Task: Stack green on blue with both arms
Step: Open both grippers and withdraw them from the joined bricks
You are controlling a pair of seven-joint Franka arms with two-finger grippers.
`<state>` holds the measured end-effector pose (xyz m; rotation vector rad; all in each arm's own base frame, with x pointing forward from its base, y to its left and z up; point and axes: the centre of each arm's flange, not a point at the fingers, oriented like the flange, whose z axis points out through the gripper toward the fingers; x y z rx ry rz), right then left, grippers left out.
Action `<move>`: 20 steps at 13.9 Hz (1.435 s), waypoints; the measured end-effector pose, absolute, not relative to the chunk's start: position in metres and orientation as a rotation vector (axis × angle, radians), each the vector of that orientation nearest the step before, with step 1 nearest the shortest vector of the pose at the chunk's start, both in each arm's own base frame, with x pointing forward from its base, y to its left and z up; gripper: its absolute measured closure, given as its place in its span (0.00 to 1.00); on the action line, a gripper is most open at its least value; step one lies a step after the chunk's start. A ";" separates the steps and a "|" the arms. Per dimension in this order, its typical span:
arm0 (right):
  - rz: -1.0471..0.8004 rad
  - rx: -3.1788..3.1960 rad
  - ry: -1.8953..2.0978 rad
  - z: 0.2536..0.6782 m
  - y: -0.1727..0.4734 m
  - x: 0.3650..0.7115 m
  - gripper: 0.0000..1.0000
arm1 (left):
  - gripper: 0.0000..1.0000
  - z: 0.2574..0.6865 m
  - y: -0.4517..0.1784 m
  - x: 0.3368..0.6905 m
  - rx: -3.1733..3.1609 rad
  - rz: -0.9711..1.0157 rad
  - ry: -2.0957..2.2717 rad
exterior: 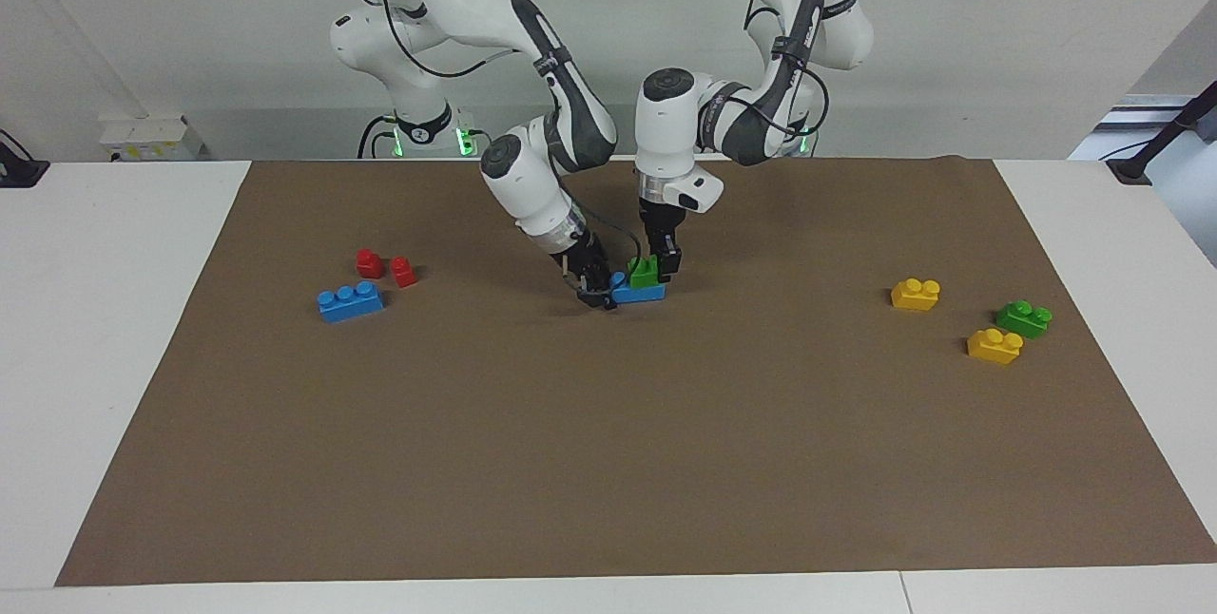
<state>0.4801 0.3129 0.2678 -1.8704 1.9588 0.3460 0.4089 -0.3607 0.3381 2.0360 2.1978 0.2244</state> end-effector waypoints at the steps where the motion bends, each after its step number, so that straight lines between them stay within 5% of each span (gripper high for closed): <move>1: 0.348 -1.868 1.968 0.266 0.310 0.481 0.20 | 0.15 0.339 -0.358 0.411 2.043 0.228 2.192; 2: 0.354 -1.865 1.977 0.264 0.306 0.482 0.11 | 0.02 0.340 -0.354 0.415 2.046 0.232 2.189; 3: 0.368 -1.862 1.987 0.264 0.302 0.484 0.11 | 0.00 0.343 -0.348 0.420 2.045 0.237 2.190; 5: 0.404 -1.844 2.021 0.261 0.282 0.495 0.01 | 0.00 0.352 -0.330 0.432 2.061 0.255 2.184; 8: 0.500 -1.877 1.988 0.276 0.231 0.525 0.00 | 0.00 0.376 -0.297 0.450 2.083 0.289 2.174; 14: 0.405 -2.366 1.639 0.406 0.152 0.557 0.00 | 0.00 0.406 -0.231 0.489 2.193 0.342 2.109; 20: 0.265 -2.887 0.883 0.530 0.081 0.558 0.00 | 0.00 0.412 -0.155 0.520 2.504 0.372 1.841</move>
